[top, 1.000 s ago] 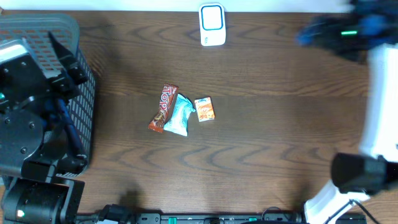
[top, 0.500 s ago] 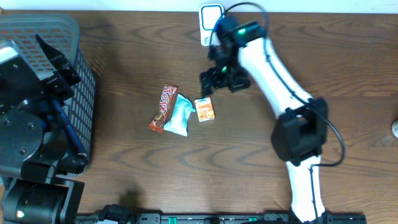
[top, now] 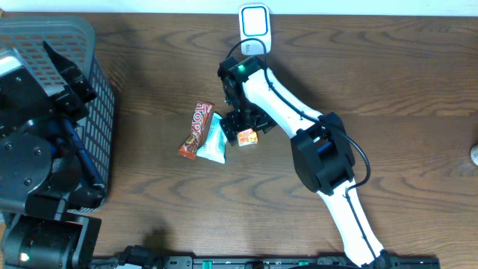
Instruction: Scan the item barcode
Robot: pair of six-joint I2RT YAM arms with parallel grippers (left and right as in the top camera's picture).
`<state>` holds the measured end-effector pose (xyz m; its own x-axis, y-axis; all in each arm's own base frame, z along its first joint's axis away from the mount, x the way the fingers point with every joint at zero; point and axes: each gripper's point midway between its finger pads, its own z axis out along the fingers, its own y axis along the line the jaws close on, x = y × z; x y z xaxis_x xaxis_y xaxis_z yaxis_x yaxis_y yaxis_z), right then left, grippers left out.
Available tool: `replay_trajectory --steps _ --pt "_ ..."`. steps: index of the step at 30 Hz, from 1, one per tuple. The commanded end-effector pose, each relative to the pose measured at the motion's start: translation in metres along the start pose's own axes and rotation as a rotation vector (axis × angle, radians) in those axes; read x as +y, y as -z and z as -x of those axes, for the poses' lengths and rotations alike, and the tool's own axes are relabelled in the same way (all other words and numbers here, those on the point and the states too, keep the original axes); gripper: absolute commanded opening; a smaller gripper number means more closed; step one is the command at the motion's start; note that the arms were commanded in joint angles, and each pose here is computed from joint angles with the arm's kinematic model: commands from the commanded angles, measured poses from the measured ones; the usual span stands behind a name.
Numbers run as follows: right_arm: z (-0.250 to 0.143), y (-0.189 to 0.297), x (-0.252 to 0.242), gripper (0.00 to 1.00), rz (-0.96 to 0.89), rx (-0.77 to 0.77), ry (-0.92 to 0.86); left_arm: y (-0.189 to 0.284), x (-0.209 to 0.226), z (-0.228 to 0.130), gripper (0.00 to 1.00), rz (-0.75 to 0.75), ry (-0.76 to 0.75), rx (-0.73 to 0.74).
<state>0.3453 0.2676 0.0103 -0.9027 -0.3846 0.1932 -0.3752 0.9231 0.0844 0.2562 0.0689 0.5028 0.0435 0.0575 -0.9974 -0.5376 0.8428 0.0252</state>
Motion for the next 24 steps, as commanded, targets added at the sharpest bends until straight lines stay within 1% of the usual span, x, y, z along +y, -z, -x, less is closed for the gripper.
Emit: replay_trajectory --steps 1,8,9,15,18,20,24 --pt "0.002 -0.005 -0.016 0.88 -0.109 -0.005 -0.026 0.001 0.005 0.000 0.98 0.021 -0.002 -0.003" --pt "-0.004 -0.002 -0.032 0.61 -0.192 0.011 -0.026 0.001 0.005 0.000 0.98 0.021 -0.002 -0.003" --pt "-0.004 -0.002 -0.033 0.59 -0.197 0.013 -0.023 0.001 0.005 0.000 0.98 0.021 -0.002 -0.002" --pt "-0.010 0.009 -0.068 0.59 -0.387 0.027 -0.019 0.001 0.005 0.000 0.98 0.020 -0.002 -0.002" --pt "-0.013 0.016 -0.084 0.64 -0.464 0.035 -0.021 0.001 0.005 0.000 0.98 0.020 -0.002 -0.002" --pt "-0.016 0.020 -0.090 0.70 -0.488 0.046 -0.023 0.001 0.005 0.000 0.98 0.020 -0.002 -0.002" --pt "-0.020 0.029 -0.091 0.73 -0.470 0.050 -0.038 0.001 0.005 -0.001 0.98 0.019 -0.005 0.001"
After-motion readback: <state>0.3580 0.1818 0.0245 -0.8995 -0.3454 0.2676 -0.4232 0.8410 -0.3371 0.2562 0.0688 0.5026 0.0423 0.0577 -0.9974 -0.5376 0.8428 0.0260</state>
